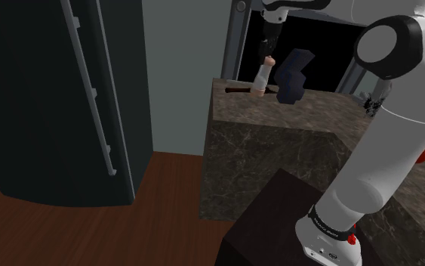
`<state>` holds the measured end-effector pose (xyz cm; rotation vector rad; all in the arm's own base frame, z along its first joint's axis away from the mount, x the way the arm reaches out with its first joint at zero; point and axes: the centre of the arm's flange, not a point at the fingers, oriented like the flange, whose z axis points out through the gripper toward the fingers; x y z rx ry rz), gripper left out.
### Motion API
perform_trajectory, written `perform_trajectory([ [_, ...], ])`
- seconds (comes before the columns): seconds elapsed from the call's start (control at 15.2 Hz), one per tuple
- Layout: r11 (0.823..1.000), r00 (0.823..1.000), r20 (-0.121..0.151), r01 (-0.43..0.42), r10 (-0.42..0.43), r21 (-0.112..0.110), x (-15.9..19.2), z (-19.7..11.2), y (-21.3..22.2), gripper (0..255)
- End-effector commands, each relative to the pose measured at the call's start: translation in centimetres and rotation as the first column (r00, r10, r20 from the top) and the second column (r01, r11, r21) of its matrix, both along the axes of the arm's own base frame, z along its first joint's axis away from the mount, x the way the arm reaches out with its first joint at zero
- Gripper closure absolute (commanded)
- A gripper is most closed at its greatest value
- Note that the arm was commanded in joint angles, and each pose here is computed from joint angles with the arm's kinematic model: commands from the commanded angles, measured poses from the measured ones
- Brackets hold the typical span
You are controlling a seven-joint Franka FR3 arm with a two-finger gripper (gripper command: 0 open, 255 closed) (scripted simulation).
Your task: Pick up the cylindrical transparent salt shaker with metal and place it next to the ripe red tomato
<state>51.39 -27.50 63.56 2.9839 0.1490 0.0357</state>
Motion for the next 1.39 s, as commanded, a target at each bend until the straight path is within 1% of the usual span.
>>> perform_trajectory([
  [0.0,1.0,1.0,0.0,0.0,0.0,0.0,0.1,1.1,0.1,255],
  [0.66,1.0,1.0,0.0,0.0,0.0,0.0,0.1,6.1,0.1,255],
  [1.32,1.0,1.0,0.0,0.0,0.0,0.0,-12.8,8.5,0.3,255],
])
